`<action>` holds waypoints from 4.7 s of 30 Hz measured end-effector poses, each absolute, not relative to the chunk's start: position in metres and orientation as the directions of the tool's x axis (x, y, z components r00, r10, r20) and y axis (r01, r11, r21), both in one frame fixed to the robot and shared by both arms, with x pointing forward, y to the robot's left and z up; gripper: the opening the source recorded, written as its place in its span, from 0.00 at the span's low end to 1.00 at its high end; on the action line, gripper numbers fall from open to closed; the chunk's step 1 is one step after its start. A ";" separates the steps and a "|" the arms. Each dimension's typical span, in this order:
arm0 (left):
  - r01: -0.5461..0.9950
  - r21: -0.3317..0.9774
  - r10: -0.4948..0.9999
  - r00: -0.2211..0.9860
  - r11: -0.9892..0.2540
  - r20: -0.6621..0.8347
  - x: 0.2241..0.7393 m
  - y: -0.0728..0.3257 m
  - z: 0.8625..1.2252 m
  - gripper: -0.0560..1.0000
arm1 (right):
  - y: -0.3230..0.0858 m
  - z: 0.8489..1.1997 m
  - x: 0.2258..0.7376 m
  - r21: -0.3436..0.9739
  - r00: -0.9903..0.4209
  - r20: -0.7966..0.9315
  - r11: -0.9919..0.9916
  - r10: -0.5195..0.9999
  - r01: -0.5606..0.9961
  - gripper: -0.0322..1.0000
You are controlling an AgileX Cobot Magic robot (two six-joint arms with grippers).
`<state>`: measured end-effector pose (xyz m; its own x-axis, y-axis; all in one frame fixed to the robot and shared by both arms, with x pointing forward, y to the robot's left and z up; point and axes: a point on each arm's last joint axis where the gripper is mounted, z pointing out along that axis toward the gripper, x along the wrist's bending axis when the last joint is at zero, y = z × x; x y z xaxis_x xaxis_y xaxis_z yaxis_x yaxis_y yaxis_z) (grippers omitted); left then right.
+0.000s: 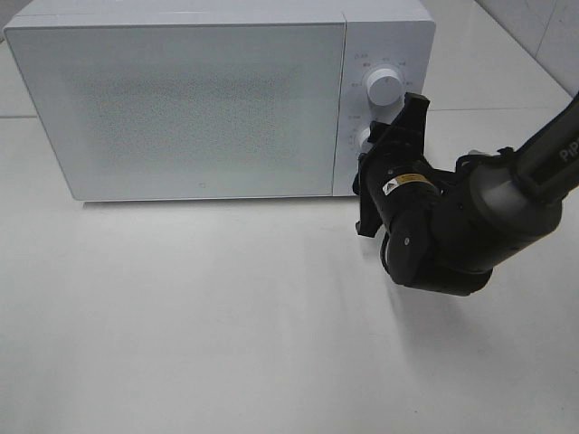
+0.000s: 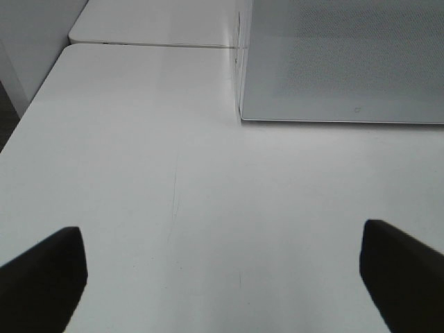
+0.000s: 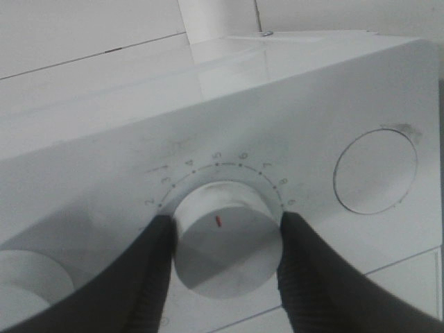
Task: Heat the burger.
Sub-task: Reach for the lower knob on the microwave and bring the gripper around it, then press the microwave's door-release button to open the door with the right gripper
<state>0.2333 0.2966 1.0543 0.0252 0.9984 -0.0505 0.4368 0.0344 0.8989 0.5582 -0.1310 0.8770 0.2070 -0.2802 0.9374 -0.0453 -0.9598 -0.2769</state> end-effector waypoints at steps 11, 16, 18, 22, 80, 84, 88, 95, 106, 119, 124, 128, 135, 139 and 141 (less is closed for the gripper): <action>0.437 0.899 0.998 0.025 0.034 -0.050 0.233 0.297 1.054 0.99 | -0.131 0.877 0.558 -0.290 0.206 0.934 -0.956 -0.293 -0.044 0.44; 0.437 0.899 0.998 0.025 0.034 -0.050 0.233 0.297 1.054 0.99 | -0.131 0.877 0.558 -0.290 0.205 0.934 -0.956 -0.293 -0.044 0.44; 0.437 0.899 0.998 0.025 0.034 -0.050 0.233 0.297 1.054 0.99 | -0.131 0.877 0.558 -0.290 0.205 0.934 -0.956 -0.293 -0.044 0.44; 0.437 0.899 0.998 0.025 0.034 -0.050 0.233 0.297 1.054 0.99 | -0.131 0.877 0.558 -0.290 0.205 0.934 -0.956 -0.293 -0.044 0.44; 0.437 0.899 0.998 0.025 0.034 -0.050 0.233 0.297 1.054 0.99 | -0.157 0.939 0.502 0.642 -0.050 0.347 -0.198 0.936 0.741 0.75; 0.437 0.899 0.998 0.025 0.034 -0.050 0.233 0.297 1.054 0.99 | -0.165 0.948 0.491 0.594 -0.184 0.278 -0.018 0.943 0.804 0.75; 0.437 0.899 0.998 0.025 0.034 -0.050 0.233 0.297 1.054 0.99 | -0.166 0.953 0.481 0.556 -0.256 0.258 0.074 0.932 0.828 0.75; 0.437 0.899 0.998 0.025 0.034 -0.050 0.233 0.297 1.054 0.99 | -0.171 0.977 0.453 0.480 -0.376 0.251 0.222 0.892 0.849 0.75; 0.437 0.899 0.998 0.025 0.034 -0.050 0.233 0.297 1.054 0.99 | -0.185 1.025 0.411 0.512 -0.471 0.265 0.291 0.841 0.808 0.75; 0.437 0.899 0.998 0.025 0.034 -0.050 0.233 0.297 1.054 0.99 | -0.229 1.077 0.340 0.639 -0.530 0.187 0.307 0.827 0.705 0.76; 0.437 0.899 0.998 0.025 0.034 -0.050 0.233 0.297 1.054 0.99 | -0.255 1.088 0.316 0.709 -0.447 0.127 0.235 0.885 0.665 0.76; 0.437 0.899 0.998 0.025 0.034 -0.050 0.233 0.297 1.054 0.99 | -0.267 1.094 0.291 0.768 -0.393 0.113 0.171 0.913 0.617 0.76; 0.437 0.899 0.998 0.025 0.034 -0.050 0.233 0.297 1.054 0.99 | -0.285 1.079 0.248 0.828 -0.263 0.128 0.043 0.956 0.559 0.76; 0.437 0.899 0.998 0.025 0.034 -0.050 0.233 0.297 1.054 0.99 | -0.293 1.070 0.237 0.847 -0.199 0.090 0.030 0.976 0.531 0.76; 0.437 0.899 0.998 0.025 0.034 -0.050 0.233 0.297 1.054 0.99 | -0.297 1.062 0.228 0.863 -0.139 0.055 0.023 0.989 0.504 0.76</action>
<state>0.2333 0.2966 1.0543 0.0252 0.9984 -0.0505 0.4368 0.0344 0.8989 0.2285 -0.2972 1.0621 -0.1392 0.9888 0.0546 0.5039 0.0232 0.8635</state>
